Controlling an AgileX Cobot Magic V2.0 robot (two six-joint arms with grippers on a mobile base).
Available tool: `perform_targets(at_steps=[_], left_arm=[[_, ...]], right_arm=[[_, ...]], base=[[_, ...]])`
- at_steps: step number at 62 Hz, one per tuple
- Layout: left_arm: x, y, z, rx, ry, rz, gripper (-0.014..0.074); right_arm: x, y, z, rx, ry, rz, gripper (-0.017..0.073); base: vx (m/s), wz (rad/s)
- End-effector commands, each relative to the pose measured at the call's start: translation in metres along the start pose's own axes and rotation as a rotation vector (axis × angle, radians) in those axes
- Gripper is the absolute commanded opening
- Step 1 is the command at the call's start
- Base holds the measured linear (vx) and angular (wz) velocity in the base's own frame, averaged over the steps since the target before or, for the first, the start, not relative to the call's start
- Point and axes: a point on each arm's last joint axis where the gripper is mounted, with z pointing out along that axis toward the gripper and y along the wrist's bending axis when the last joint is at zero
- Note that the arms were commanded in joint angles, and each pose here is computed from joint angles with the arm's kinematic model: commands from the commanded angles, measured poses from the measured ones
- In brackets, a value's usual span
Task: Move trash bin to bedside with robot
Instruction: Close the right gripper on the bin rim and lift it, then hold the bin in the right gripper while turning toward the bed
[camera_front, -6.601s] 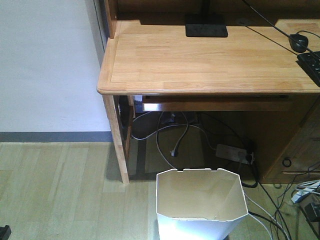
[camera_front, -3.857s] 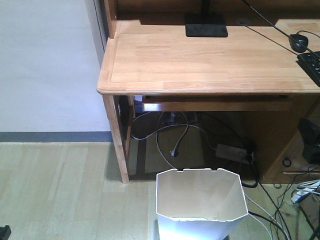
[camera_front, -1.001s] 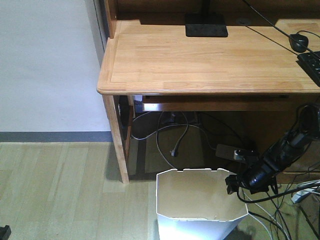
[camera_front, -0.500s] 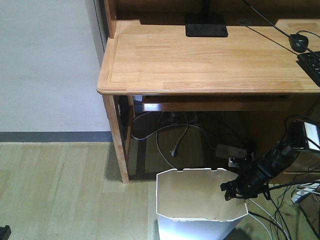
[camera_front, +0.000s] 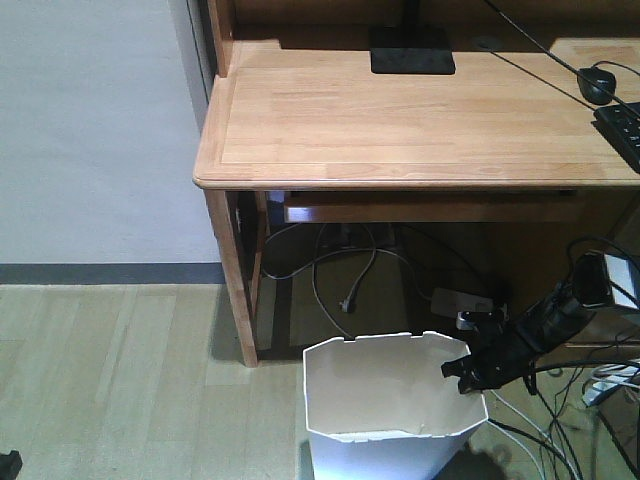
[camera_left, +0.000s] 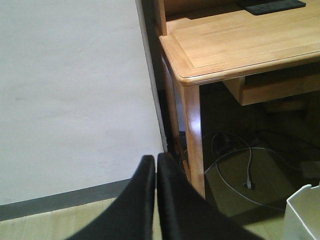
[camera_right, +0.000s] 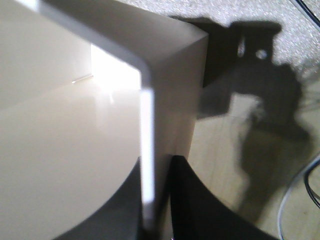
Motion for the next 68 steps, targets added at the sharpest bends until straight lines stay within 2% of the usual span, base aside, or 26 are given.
perform_targets(at_steps=[1,10,16,23,26,37,43,51,61,68], left_arm=[[-0.001,0.000,0.000,-0.005,-0.072,-0.005,-0.0007],[-0.001,0.000,0.000,-0.005,-0.072,-0.005,-0.0007],[-0.001,0.000,0.000,-0.005,-0.072,-0.005,-0.0007],[-0.001,0.000,0.000,-0.005,-0.072,-0.005,-0.0007],[-0.001,0.000,0.000,-0.005,-0.072,-0.005,-0.0007],[-0.001,0.000,0.000,-0.005,-0.072,-0.005,-0.0007],[-0.001,0.000,0.000,-0.005,-0.072,-0.005,-0.0007],[-0.001,0.000,0.000,-0.005,-0.072,-0.005,-0.0007],[-0.001,0.000,0.000,-0.005,-0.072,-0.005,-0.0007],[-0.001,0.000,0.000,-0.005,-0.072,-0.005,-0.0007]], right_arm=[[-0.032,0.023,-0.037,-0.180,-0.081,-0.028,-0.0005],[-0.042,0.031,-0.052,-0.244,-0.126,-0.057,-0.0003],[-0.040,0.030,-0.060,-0.200,-0.133,-0.057,-0.0003],[-0.034,0.033,-0.072,-0.186,-0.143,-0.091,-0.0003],[-0.032,0.033,-0.078,-0.195,-0.150,-0.085,-0.0003],[-0.018,0.019,-0.108,-0.255,-0.203,-0.005,-0.0003],[-0.012,0.011,-0.130,-0.288,-0.233,0.009,-0.0003],[-0.006,0.005,-0.159,-0.290,-0.262,0.013,-0.0003],[-0.007,0.017,-0.185,-0.264,-0.269,-0.051,-0.0003],[-0.010,0.023,-0.193,-0.261,-0.270,-0.062,-0.0003]], base=[[0.00,0.00],[0.00,0.00],[0.00,0.00],[0.00,0.00],[0.00,0.00],[0.00,0.00],[0.00,0.00],[0.00,0.00],[0.00,0.00],[0.00,0.00]])
